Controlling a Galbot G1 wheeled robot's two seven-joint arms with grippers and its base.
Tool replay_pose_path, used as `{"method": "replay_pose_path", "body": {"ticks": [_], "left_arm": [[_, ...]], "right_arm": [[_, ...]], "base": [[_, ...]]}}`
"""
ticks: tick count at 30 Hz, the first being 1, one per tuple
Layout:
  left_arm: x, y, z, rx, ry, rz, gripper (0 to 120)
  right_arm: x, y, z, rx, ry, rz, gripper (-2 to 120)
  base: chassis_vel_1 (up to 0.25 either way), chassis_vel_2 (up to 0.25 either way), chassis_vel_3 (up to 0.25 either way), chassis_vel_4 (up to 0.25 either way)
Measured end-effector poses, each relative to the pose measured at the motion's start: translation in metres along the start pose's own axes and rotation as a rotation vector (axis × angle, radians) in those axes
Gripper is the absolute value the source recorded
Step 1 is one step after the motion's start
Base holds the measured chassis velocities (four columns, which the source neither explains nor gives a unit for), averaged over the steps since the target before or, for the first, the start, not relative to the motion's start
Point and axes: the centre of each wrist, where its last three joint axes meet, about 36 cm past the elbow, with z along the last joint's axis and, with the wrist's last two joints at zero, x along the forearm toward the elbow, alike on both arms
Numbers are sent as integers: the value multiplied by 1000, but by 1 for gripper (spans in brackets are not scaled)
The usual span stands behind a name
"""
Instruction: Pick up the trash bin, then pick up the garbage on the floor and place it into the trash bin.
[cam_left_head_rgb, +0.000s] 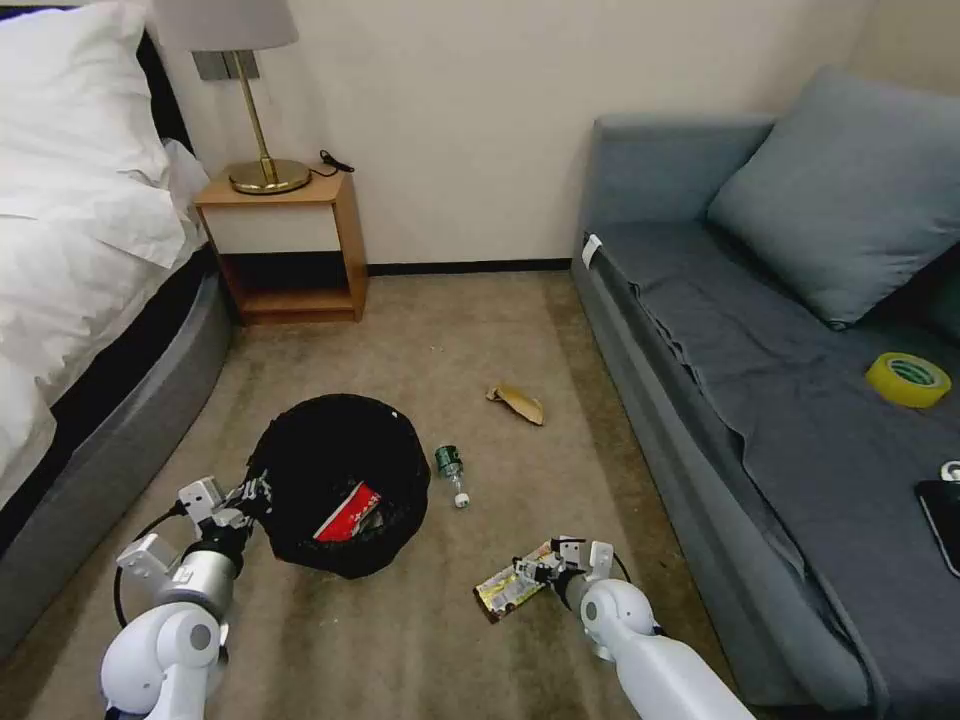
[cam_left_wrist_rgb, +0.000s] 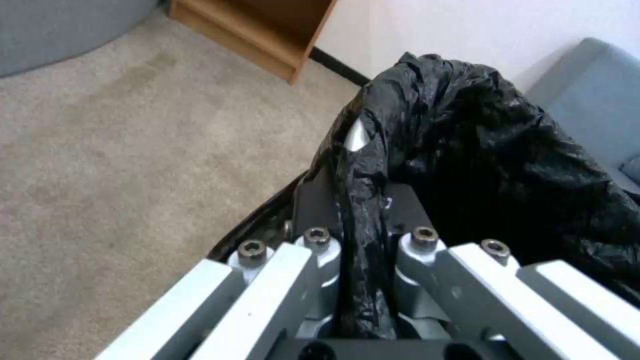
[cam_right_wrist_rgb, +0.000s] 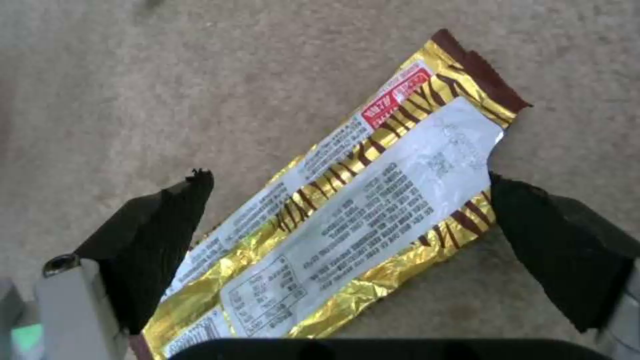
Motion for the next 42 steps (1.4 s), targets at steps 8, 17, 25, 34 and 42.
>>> {"method": "replay_pose_path", "body": {"ticks": [8, 17, 25, 34, 42], "left_arm": [[1, 3, 3, -3, 4, -7, 5], [0, 8, 5, -6, 8, -16, 5], [-2, 10, 8, -9, 12, -21, 5], [-2, 10, 9, -11, 13, -21, 5], [-2, 11, 8, -11, 11, -24, 5]], "right_arm": [[-4, 6, -3, -28, -10, -14, 100], [-12, 5, 2, -21, 9, -5, 90], [-14, 3, 3, -5, 21, -6, 59], [-15, 2, 9, 0, 29, -20, 27], [-17, 4, 11, 0, 32, -25, 0]], "base": [[0, 0, 0, 0], [0, 0, 0, 0], [0, 0, 0, 0], [0, 0, 0, 0], [0, 0, 0, 0]]}}
